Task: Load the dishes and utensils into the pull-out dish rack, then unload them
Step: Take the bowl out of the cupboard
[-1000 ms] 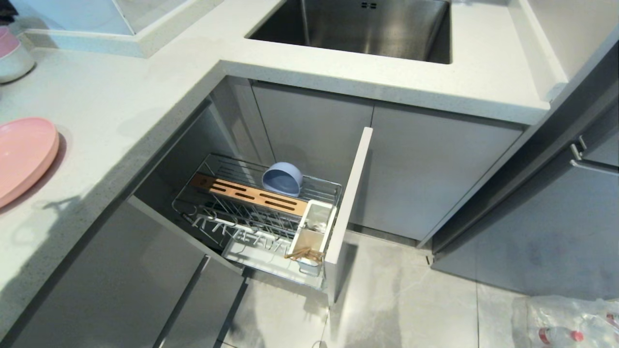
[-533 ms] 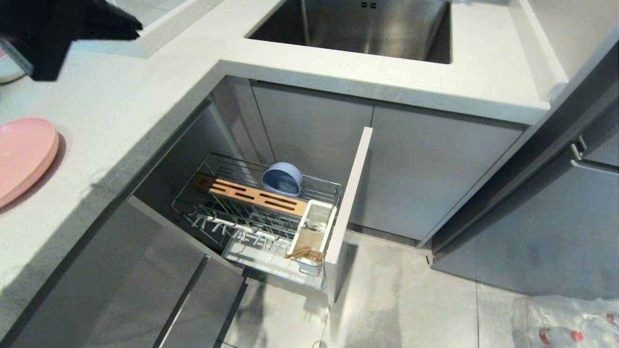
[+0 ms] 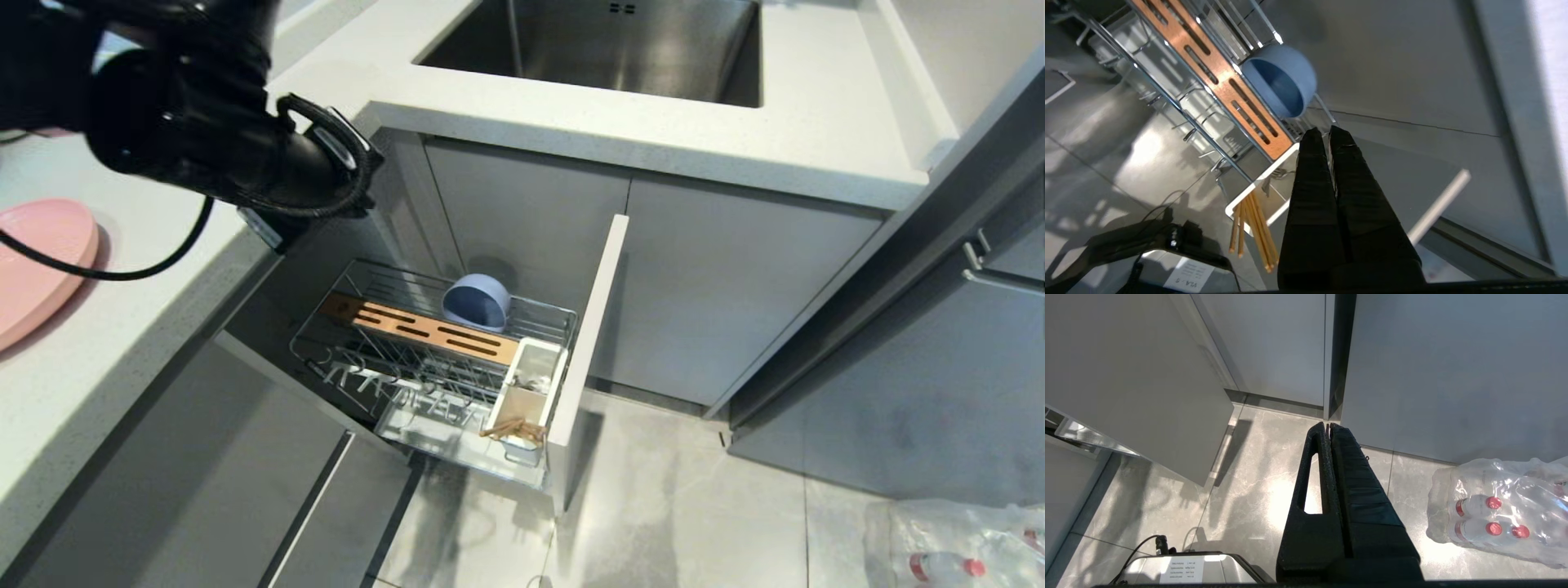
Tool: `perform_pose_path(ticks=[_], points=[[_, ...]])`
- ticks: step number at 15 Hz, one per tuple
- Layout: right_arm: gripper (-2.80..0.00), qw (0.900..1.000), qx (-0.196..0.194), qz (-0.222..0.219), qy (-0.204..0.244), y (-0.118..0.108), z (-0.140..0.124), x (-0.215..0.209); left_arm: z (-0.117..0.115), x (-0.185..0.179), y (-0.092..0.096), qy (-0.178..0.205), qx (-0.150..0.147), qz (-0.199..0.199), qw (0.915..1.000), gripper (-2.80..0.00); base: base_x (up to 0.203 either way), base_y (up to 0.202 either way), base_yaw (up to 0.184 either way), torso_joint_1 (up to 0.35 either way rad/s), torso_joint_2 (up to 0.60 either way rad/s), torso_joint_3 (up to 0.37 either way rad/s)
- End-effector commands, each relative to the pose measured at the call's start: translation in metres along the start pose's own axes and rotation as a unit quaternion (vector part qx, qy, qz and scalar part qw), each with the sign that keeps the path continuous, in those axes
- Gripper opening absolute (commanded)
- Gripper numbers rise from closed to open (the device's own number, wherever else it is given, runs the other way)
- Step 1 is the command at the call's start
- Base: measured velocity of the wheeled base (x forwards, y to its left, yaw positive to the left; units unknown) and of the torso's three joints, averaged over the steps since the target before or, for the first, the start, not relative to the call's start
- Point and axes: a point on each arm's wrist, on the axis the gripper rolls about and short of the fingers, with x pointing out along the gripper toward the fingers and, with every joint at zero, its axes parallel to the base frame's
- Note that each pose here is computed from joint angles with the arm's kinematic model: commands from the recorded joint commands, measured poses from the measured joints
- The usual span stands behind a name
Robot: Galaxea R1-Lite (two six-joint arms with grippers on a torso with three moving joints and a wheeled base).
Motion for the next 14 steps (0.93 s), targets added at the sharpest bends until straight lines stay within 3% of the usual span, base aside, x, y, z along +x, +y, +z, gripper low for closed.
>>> perform_pose_path(ticks=[1, 9, 14], points=[[-2.8, 1.0, 0.0, 0.0, 0.001, 0.0, 0.0, 0.0, -0.018, 0.043, 0.002, 0.026, 0.012, 0.038, 0.9989, -2.8, 0.0, 0.0, 0.0, 0.0, 0.0, 0.0], [-2.8, 1.0, 0.0, 0.0, 0.001, 0.0, 0.0, 0.0, -0.055, 0.123, 0.001, 0.079, 0.028, 0.062, 0.9945, -2.8, 0.0, 0.0, 0.0, 0.0, 0.0, 0.0], [-2.8, 1.0, 0.0, 0.0, 0.001, 0.0, 0.0, 0.0, -0.06, 0.155, 0.014, 0.112, 0.025, 0.059, 0.9917, -2.8, 0.0, 0.0, 0.0, 0.0, 0.0, 0.0]])
